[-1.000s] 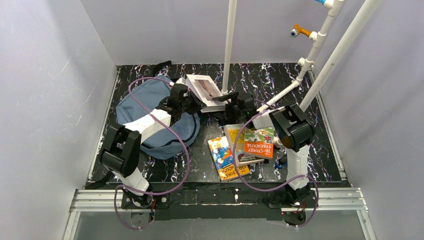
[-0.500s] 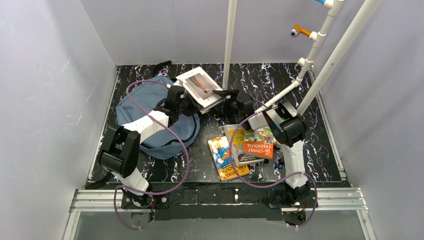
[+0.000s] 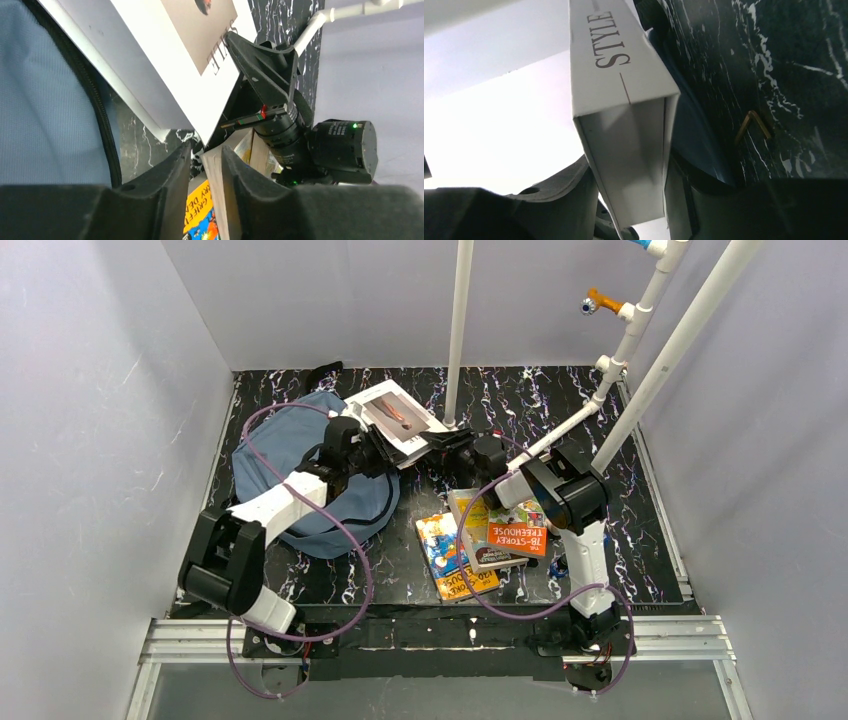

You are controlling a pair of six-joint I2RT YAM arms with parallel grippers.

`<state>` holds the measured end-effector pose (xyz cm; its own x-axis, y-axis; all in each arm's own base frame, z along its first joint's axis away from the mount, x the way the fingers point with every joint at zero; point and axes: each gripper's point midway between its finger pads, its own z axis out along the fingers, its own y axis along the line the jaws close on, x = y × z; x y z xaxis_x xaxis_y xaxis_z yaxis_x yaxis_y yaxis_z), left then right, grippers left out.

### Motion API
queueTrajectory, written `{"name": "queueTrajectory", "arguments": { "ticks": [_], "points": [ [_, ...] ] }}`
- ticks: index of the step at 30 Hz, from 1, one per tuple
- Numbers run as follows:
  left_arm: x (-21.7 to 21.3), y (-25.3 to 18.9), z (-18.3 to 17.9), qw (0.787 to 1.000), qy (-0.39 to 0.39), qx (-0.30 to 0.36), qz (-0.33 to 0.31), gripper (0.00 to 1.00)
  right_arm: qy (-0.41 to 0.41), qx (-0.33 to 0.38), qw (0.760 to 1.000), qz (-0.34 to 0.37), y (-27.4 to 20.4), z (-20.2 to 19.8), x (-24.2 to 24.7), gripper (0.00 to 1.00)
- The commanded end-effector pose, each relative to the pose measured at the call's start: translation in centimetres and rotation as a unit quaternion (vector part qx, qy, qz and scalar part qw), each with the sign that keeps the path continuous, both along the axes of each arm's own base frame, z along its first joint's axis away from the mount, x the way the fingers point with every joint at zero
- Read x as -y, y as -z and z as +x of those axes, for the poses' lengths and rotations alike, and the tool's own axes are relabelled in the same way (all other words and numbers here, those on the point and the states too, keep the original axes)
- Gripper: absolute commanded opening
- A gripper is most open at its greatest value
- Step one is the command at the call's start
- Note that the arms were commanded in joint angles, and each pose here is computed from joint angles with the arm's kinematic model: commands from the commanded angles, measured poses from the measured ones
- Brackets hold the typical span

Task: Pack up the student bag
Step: Pick up the book from the center of the board.

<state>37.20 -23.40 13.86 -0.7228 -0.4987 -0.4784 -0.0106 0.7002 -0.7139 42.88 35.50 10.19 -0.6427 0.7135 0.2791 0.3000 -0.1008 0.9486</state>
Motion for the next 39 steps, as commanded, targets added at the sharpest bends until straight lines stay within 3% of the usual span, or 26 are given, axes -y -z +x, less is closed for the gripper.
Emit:
{"name": "queueTrajectory", "arguments": {
  "ticks": [1, 4, 8, 9, 11, 14, 16, 20, 30, 33, 39],
  "points": [
    [-0.7, -2.6, -3.2, 0.999, 0.037, 0.009, -0.012, 0.41, -0.031, 0.062, 0.997, 0.022, -4.2, -1.5, -0.9, 0.24],
    [-2.5, -4.8, -5.2, 1.000, 0.028, 0.013, 0.000, 0.59, -0.042, 0.080, 0.996, 0.018, -6.2, -2.1, -1.0, 0.23],
    [-5.7, -8.9, -7.9, 0.999, -0.010, 0.029, 0.029, 0.95, -0.060, 0.090, 0.994, 0.016, -7.7, -2.9, -1.3, 0.19],
    [-6.9, -9.4, -8.6, 0.999, -0.035, 0.020, 0.036, 0.98, -0.065, 0.092, 0.993, 0.025, -8.2, -3.2, -1.4, 0.17],
    [-9.3, -9.4, -10.1, 0.994, -0.107, -0.025, 0.031, 0.98, -0.081, 0.098, 0.991, 0.048, -9.4, -4.0, -1.8, 0.12],
    [-11.2, -8.8, -11.5, 0.977, -0.193, -0.083, -0.041, 0.98, -0.104, 0.096, 0.986, 0.088, -11.1, -5.8, -2.7, 0.09],
    [-11.2, -9.6, -11.4, 0.968, -0.218, -0.065, -0.104, 0.98, -0.117, 0.097, 0.981, 0.118, -12.6, -6.9, -3.3, 0.09],
    [-11.4, -12.2, -9.0, 0.949, -0.241, 0.040, -0.198, 0.98, -0.139, 0.089, 0.975, 0.152, -14.5, -9.1, -4.2, 0.09],
    [-10.5, -12.7, -7.0, 0.949, -0.219, 0.075, -0.213, 0.98, -0.163, 0.086, 0.970, 0.158, -16.5, -12.7, -5.6, 0.09],
    [-9.9, -13.0, -7.2, 0.954, -0.198, 0.075, -0.212, 0.90, -0.179, 0.092, 0.967, 0.156, -16.6, -13.9, -6.3, 0.09],
    [-10.2, -13.3, -8.3, 0.955, -0.190, 0.100, -0.204, 0.59, -0.191, 0.115, 0.969, 0.104, -15.7, -15.5, -6.2, 0.18]
  ]
}}
